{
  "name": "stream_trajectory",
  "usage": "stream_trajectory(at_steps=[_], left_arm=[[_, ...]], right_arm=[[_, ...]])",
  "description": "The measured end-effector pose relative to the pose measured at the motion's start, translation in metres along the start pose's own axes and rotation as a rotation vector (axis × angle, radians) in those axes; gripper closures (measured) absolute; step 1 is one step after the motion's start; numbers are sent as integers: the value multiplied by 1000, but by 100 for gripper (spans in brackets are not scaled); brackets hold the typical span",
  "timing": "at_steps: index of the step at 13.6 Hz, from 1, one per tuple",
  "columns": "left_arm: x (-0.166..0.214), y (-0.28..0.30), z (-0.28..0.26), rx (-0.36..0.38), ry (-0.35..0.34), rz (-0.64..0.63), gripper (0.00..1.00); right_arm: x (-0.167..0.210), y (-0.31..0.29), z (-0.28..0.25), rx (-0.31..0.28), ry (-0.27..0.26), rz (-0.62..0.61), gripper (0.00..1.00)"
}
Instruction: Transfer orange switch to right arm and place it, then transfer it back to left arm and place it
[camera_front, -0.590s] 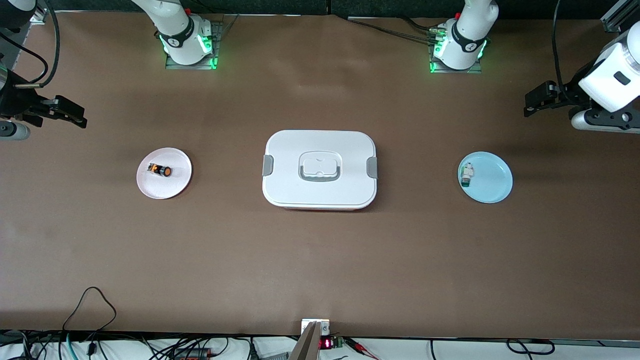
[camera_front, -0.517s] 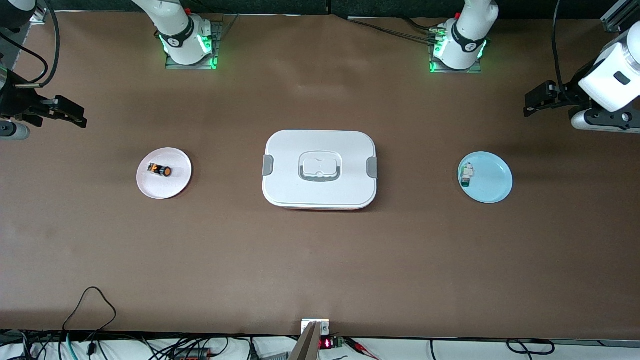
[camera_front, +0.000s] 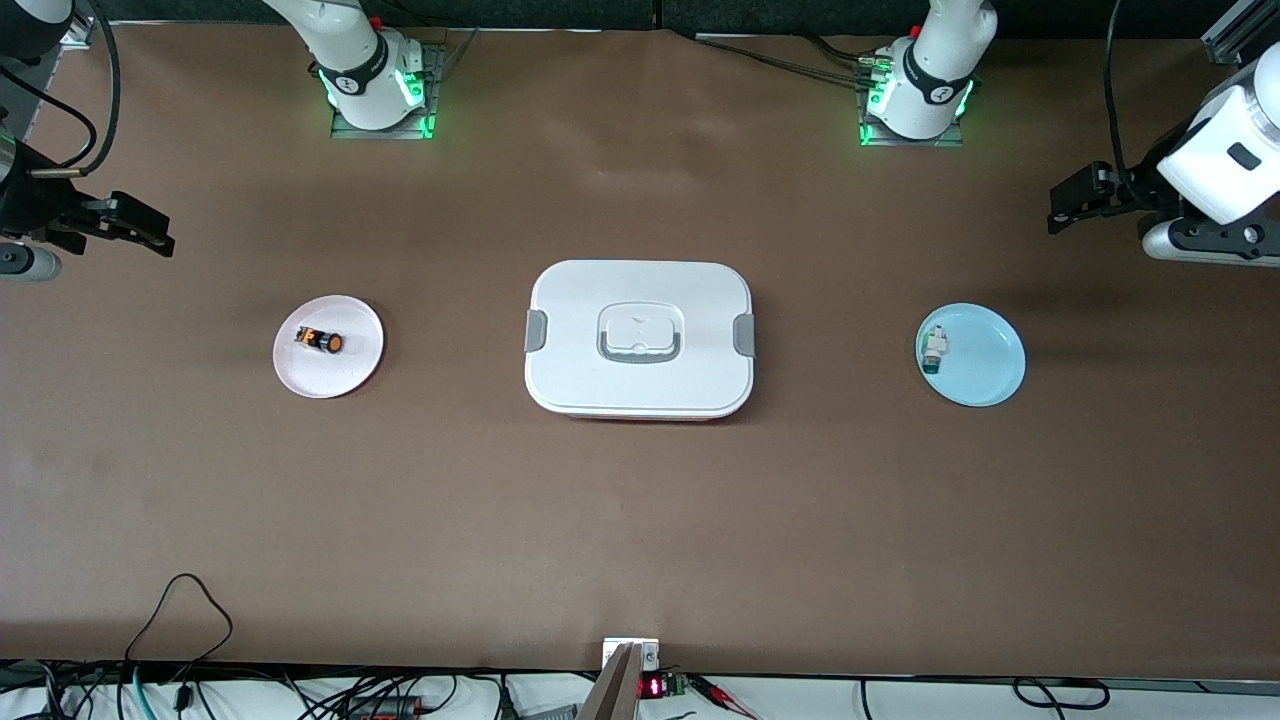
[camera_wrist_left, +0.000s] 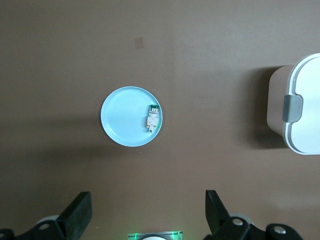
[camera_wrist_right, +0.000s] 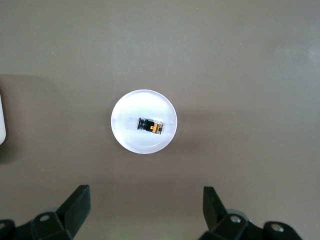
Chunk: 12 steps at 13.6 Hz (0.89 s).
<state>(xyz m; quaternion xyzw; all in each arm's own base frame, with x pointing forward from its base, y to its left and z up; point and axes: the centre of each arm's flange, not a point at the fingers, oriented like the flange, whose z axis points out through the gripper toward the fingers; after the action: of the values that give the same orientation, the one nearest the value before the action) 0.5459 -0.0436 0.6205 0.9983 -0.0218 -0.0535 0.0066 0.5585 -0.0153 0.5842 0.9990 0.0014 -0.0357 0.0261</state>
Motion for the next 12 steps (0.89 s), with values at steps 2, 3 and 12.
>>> stream_trajectory(at_steps=[2,3,12], left_arm=[[0,0,0,0,0,0,0],[0,0,0,0,0,0,0],[0,0,0,0,0,0,0]], right_arm=[[5,0,9,0,-16,0,0],[8,0,16,0,-29,0,0],[35,-2,73,8,-122,0,0]])
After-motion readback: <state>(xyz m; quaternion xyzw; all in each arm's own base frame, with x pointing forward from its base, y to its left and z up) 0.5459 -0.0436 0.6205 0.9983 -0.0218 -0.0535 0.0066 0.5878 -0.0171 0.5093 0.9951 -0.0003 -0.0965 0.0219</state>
